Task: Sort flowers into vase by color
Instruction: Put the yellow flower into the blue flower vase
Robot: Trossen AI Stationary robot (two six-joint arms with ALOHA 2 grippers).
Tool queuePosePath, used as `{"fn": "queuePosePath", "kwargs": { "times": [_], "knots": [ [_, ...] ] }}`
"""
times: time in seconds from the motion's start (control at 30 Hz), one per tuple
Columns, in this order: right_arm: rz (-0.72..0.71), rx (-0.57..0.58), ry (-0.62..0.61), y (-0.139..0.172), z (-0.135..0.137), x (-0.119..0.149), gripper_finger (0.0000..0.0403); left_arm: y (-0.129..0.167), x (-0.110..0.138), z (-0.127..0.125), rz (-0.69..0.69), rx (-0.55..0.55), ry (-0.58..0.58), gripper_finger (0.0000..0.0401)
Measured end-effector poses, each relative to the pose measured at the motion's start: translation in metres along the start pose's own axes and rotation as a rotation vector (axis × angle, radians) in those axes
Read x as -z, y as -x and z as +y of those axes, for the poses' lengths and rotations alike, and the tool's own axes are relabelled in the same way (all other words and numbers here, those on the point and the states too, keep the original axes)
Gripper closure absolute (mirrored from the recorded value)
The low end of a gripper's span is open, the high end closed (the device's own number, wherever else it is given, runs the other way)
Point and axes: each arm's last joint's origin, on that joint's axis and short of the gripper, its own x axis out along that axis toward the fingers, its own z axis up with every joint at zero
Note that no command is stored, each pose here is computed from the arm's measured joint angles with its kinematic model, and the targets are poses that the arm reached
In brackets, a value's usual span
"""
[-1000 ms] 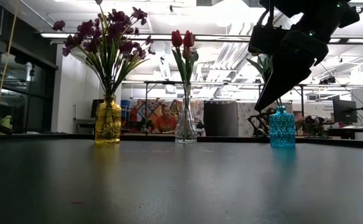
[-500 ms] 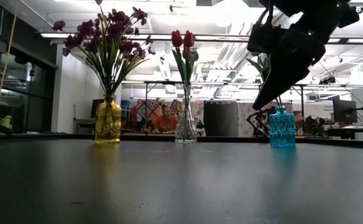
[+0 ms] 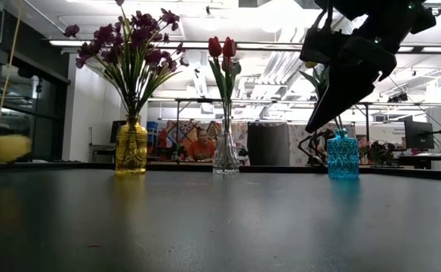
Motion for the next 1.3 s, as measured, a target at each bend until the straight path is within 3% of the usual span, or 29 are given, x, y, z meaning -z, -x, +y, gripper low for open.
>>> {"fn": "queuePosePath", "kwargs": {
  "times": [0.3,0.5,0.7,0.93,1.03,1.3],
  "knots": [
    [0.072,-0.036,0.046,0.011,0.012,0.012,0.019,0.011,-0.036,-0.041,-0.495,0.336,-0.143,0.04],
    [0.108,-0.061,-0.002,0.037,0.024,0.025,0.019,0.025,-0.09,-0.073,-0.786,0.539,-0.276,0.04],
    [0.054,-0.061,-0.033,0.066,0.034,0.035,0.019,0.049,-0.146,-0.081,-1.08,0.654,-0.365,0.04],
    [-0.08,-0.076,-0.034,0.099,0.04,0.043,0.019,0.067,-0.202,-0.071,-1.435,0.754,-0.353,0.04],
    [-0.14,-0.069,-0.027,0.109,0.04,0.045,0.019,0.065,-0.225,-0.07,-1.574,0.846,-0.326,0.04],
    [-0.223,-0.026,0.027,0.119,0.041,0.047,0.019,0.044,-0.287,-0.092,-1.773,0.93,-0.269,0.0401]
  ]
}}
